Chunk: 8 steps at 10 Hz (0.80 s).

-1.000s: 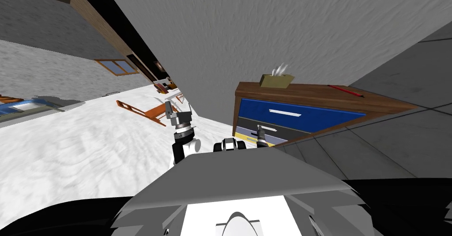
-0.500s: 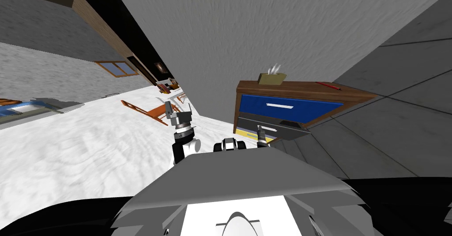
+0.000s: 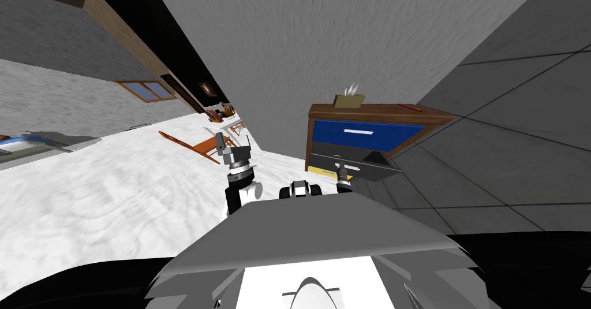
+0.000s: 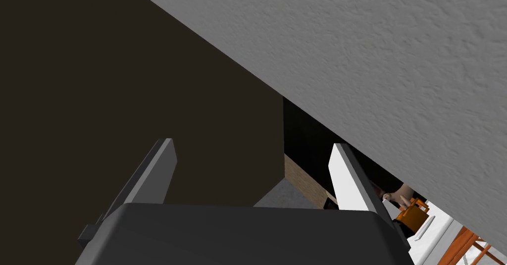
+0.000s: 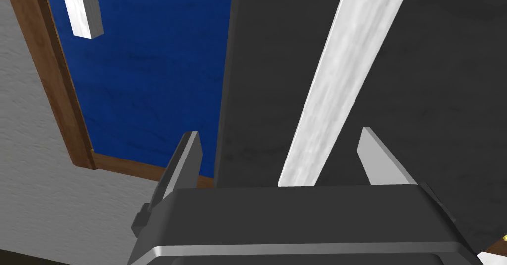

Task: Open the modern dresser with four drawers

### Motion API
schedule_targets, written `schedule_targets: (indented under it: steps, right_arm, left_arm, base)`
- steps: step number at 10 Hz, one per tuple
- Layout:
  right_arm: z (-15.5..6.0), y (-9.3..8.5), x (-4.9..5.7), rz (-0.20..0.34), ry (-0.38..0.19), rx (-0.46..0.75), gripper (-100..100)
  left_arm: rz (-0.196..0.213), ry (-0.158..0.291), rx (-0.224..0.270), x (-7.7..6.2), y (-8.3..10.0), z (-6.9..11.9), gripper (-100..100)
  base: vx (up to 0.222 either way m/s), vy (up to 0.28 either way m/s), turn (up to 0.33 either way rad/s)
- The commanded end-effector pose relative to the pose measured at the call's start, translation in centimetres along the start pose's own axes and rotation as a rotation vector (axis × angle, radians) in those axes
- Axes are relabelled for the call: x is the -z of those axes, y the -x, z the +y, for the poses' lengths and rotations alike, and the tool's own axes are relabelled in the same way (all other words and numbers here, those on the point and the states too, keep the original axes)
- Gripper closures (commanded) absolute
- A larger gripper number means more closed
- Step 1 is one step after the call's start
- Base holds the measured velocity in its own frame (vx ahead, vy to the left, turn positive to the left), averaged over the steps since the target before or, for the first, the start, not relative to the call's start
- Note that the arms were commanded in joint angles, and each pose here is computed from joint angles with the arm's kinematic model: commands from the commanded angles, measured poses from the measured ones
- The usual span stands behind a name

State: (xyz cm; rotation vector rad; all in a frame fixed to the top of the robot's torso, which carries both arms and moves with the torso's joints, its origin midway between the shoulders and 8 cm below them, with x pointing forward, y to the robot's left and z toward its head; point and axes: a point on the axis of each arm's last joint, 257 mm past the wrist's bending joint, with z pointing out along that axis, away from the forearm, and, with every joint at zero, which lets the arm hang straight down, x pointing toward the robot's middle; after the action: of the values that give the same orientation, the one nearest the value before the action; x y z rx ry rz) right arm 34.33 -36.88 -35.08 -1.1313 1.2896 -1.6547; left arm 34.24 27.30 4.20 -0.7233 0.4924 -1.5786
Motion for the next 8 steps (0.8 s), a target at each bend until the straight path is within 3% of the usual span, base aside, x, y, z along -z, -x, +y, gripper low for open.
schedule_targets:
  steps: [1, 6, 7, 8]
  right_arm:
    - [-0.9, 0.0, -2.4, -0.016, 0.004, 0.001, -100]
    - [-3.9, 0.1, -6.4, -0.055, -0.009, 0.001, -100]
    - [-3.0, 0.0, -5.7, -0.050, 0.007, 0.003, -100]
    - [-2.8, 0.1, -5.7, -0.054, 0.013, 0.005, 0]
  left_arm:
    - [0.000, 0.000, 0.000, 0.0, 0.0, 0.0, 0]
    - [0.000, 0.000, 0.000, 0.0, 0.0, 0.0, 0]
    - [0.000, 0.000, 0.000, 0.0, 0.0, 0.0, 0]
    - [0.000, 0.000, 0.000, 0.0, 0.0, 0.0, 0]
  base:
    - [-0.025, 0.038, -0.045]
    - [-0.049, 0.038, -0.062]
    - [-0.021, 0.010, -0.014]
    - [0.000, 0.000, 0.000]
